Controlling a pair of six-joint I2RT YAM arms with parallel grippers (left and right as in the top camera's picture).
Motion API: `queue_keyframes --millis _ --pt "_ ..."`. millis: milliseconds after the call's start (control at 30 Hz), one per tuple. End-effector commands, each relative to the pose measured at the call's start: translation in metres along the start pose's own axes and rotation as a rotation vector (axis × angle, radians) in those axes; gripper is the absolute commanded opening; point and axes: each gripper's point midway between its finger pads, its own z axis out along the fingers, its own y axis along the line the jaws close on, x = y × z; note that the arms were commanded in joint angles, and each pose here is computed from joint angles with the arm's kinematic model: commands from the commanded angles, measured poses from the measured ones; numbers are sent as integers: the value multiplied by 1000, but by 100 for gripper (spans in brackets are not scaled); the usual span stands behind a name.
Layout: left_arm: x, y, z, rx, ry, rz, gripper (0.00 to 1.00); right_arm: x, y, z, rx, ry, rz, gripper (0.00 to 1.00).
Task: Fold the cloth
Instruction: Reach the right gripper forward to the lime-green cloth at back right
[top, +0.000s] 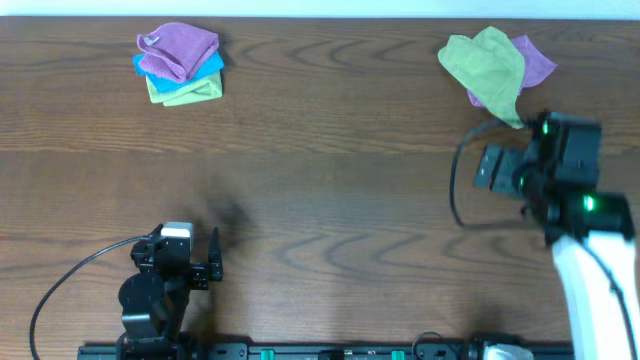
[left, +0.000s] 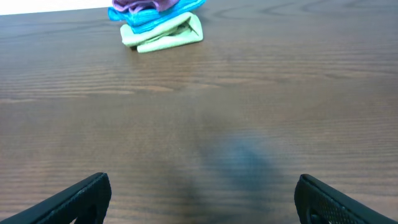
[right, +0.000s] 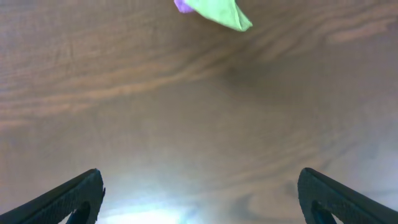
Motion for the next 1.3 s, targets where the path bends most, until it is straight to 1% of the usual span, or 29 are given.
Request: queue_keyframes --millis 0,133,200,300,400,500,600,700,933,1100,1267 --pt "7 -1 3 2 15 17 96 -24 -1 17 34 17 34 99" --pt "7 -1 3 2 15 17 95 -64 16 53 -12 -24 -7 99" --pt "7 -1 3 2 15 17 95 -84 27 73 -53 -82 -8 99" --pt "7 -1 3 2 15 17 95 -107 35 91 -76 -166 -3 99" --pt "7 -1 3 2 15 17 95 -117 37 96 -84 -205 -11 99" --pt "7 -1 3 2 15 17 95 -131 46 104 -117 -265 -84 99" --pt "7 -1 3 2 15 17 96 -135 47 124 -112 -281 -93 98" --pt "7 -1 3 2 15 17 95 -131 40 156 -81 -265 -89 96" --pt "7 -1 3 2 15 17 95 -125 28 205 -46 -264 -66 94" --pt "7 -1 3 2 15 17 95 -127 16 225 -14 -292 -49 91" --pt "7 -1 3 2 15 17 95 -131 3 241 -4 -322 6 84"
